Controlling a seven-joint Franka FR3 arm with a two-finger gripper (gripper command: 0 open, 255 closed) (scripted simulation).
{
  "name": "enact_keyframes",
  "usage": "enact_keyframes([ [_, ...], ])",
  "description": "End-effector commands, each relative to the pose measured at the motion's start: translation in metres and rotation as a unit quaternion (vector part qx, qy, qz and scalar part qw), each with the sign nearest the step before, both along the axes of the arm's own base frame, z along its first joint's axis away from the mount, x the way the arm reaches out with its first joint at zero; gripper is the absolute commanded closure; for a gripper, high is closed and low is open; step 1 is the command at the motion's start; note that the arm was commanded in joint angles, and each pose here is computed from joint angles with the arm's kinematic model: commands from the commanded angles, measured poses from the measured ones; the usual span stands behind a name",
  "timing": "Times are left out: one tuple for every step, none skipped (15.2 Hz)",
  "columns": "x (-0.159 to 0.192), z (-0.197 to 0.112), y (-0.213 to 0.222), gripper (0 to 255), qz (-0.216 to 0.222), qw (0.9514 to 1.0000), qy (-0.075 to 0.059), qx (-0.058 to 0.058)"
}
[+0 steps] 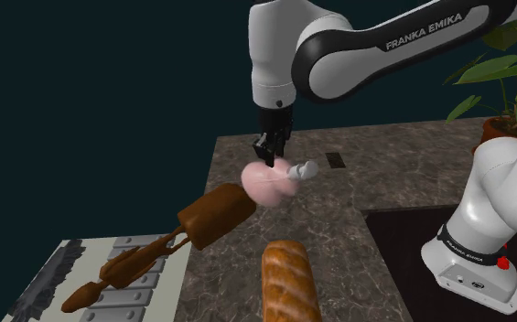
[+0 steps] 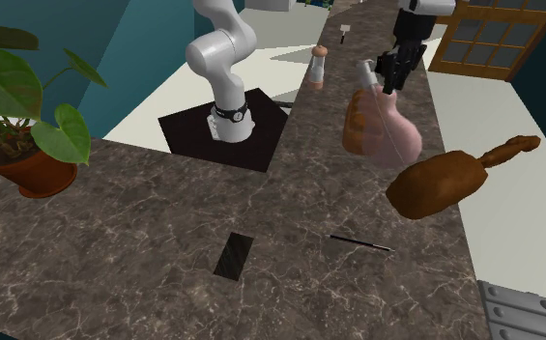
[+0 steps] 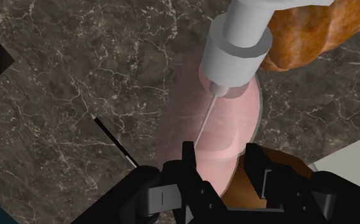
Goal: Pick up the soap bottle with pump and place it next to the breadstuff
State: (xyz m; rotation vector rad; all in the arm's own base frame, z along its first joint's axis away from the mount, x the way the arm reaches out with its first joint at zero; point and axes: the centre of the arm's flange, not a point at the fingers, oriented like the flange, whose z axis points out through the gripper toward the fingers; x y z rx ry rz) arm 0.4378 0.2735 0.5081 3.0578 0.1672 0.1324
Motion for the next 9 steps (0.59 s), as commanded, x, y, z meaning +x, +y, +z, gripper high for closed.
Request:
enact_keyframes([
  [0.007, -0.036, -0.005, 255, -0.005, 0.9997, 0.022, -0.011],
  [0.007, -0.041, -0.005, 255, -0.005, 0.9997, 0.022, -0.011],
  [0.007, -0.047, -0.005, 255, -0.005, 0.9997, 0.022, -0.011],
  [0.007, -0.053, -0.005, 255, -0.005, 0.9997, 0.022, -0.011],
  [0.007, -0.053, -0.005, 255, -0.005, 0.9997, 0.022, -0.011],
  [0.007, -0.053, -0.005, 255, -0.005, 0.9997, 0.022, -0.011],
  [0.007, -0.053, -0.005, 255, -0.005, 0.9997, 0.022, -0.011],
  [0.007, -0.053, -0.005, 255, -0.005, 0.9997, 0.022, -0.011],
  [0.007, -0.053, -0.005, 255, -0.005, 0.9997, 0.022, -0.011],
])
